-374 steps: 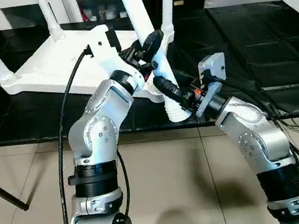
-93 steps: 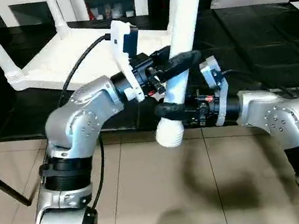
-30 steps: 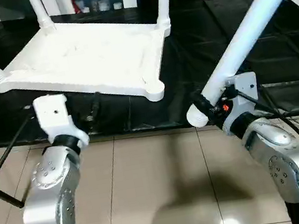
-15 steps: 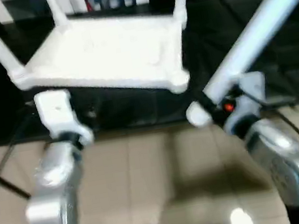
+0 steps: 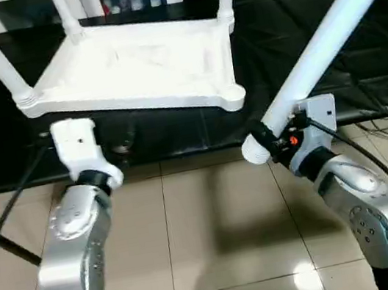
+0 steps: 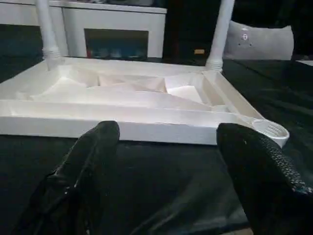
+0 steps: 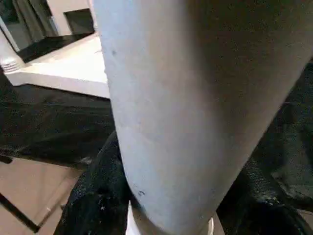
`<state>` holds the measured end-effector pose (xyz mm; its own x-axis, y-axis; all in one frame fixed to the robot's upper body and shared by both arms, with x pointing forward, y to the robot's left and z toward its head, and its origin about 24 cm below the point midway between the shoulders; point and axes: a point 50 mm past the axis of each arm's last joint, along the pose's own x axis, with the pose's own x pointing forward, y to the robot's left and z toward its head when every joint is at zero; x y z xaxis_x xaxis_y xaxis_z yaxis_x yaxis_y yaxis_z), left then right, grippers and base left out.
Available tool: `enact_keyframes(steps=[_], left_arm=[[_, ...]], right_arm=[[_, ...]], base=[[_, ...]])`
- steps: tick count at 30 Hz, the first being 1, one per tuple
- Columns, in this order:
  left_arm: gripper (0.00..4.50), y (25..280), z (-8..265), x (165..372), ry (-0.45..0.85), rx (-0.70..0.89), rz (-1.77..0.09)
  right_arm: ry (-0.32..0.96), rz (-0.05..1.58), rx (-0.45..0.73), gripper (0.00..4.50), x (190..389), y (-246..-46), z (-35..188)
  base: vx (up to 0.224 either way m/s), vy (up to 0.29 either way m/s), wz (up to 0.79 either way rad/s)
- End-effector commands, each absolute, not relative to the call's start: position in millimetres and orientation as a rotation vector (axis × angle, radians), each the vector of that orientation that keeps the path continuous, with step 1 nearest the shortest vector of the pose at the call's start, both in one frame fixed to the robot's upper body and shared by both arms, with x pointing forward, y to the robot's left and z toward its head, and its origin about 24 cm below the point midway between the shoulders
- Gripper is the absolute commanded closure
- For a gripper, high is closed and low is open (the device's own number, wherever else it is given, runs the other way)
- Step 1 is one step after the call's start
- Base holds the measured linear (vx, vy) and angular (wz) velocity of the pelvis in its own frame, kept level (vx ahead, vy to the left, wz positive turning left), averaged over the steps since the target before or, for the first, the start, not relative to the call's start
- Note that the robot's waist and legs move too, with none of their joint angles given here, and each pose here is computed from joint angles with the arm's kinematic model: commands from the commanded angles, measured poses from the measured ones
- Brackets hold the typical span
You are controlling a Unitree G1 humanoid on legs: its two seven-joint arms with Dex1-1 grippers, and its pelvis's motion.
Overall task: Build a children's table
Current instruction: Move to table
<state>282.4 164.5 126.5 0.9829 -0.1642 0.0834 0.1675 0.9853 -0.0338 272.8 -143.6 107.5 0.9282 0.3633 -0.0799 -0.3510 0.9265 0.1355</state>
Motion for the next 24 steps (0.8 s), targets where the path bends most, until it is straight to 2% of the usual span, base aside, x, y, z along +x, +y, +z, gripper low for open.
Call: enact_keyframes(steps=[1, 5, 14, 20, 24], left_arm=[[0.89, 166, 126, 283, -0.085, -0.034, -0.161], [0.89, 166, 127, 284, -0.092, -0.036, -0.161], [0.89, 167, 128, 284, -0.097, -0.029, -0.161], [0.89, 167, 128, 284, -0.097, -0.026, -0.166], [0.89, 167, 128, 284, -0.098, -0.023, -0.168]], right_arm=[[0.067, 0.379, 0.106, 2.62, 273.6, -141.4, 114], [0.064, 0.379, 0.099, 2.62, 275.0, -142.6, 115], [0.078, 0.398, 0.097, 2.62, 274.1, -140.2, 114], [0.099, 0.443, 0.042, 2.62, 272.2, -133.9, 112], [0.091, 0.444, 0.052, 2.62, 271.9, -132.7, 112]], base=[[-0.024, -0.053, 0.01], [0.0, 0.0, 0.0], [0.088, 0.007, 0.01], [0.039, 0.0, 0.03], [0.032, -0.019, 0.53]])
